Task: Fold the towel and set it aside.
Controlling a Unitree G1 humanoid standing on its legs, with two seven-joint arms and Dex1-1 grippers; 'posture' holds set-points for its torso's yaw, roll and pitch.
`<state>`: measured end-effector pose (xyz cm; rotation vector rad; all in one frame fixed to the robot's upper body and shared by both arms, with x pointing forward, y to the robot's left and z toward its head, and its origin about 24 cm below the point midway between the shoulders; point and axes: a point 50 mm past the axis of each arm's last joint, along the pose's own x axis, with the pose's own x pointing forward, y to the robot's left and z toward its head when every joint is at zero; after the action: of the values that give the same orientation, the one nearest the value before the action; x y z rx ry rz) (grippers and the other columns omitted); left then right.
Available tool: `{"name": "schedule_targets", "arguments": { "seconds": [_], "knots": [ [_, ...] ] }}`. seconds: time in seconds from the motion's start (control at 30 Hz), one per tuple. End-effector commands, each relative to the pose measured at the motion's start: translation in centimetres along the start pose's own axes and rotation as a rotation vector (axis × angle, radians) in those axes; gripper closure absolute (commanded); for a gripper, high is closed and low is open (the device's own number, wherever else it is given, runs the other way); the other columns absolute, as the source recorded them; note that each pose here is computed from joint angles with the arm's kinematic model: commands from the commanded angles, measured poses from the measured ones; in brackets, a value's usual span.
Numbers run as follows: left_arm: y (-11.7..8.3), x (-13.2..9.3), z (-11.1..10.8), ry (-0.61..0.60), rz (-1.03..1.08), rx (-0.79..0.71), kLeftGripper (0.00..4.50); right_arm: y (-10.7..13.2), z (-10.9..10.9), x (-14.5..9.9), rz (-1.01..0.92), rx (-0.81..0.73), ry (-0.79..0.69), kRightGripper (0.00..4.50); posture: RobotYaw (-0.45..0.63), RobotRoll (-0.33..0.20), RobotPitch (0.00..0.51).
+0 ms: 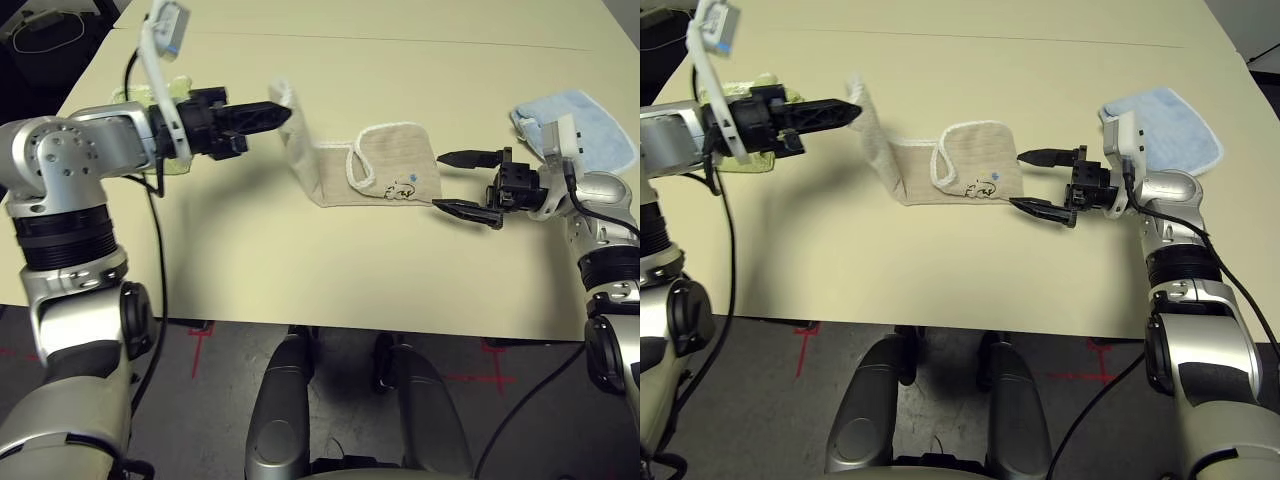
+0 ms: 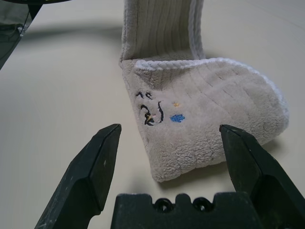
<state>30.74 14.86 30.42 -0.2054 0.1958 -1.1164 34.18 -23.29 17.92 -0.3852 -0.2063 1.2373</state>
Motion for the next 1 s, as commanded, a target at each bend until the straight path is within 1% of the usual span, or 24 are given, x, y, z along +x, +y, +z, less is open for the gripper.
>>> {"name": "schedule_targets", "arguments": {
  "seconds": [0.03,0.17,0.33,0.43,0.57,0.73,0.87,1.0],
  "knots": [
    [-1.3,1.4,0.3,0.016,-0.064,0.026,4.49,0.1,-0.4,-0.9,-0.018,0.009,0.027,0.00,0.09,0.000,0.230],
    [-1.3,2.9,0.2,0.001,-0.080,0.022,4.49,0.1,-0.4,-0.9,-0.024,0.007,0.026,0.00,0.09,0.000,0.227],
    [-0.5,4.5,-0.7,0.001,-0.038,0.017,4.49,0.1,-0.4,-0.9,-0.030,0.006,0.025,0.00,0.09,0.000,0.229],
    [0.3,5.6,-1.7,0.006,-0.002,0.019,4.49,0.2,-0.5,-1.0,-0.034,0.007,0.026,0.00,0.08,0.000,0.232],
    [0.4,7.6,-3.2,0.042,-0.018,0.019,4.49,0.0,-0.5,-1.2,-0.059,0.013,0.024,0.00,0.08,0.000,0.233],
    [0.5,8.8,-4.9,0.097,-0.028,0.035,4.49,-0.5,-0.3,-1.6,-0.096,0.039,-0.001,0.00,0.09,0.000,0.237],
    [0.3,9.6,-6.0,0.138,-0.042,0.047,4.49,-0.5,-0.3,-2.0,-0.103,0.039,0.015,0.00,0.09,0.000,0.239],
    [0.2,10.3,-6.5,0.150,-0.051,0.049,4.49,-0.4,-0.4,-2.1,-0.104,0.038,0.018,0.00,0.08,0.000,0.241]
  ]
}}
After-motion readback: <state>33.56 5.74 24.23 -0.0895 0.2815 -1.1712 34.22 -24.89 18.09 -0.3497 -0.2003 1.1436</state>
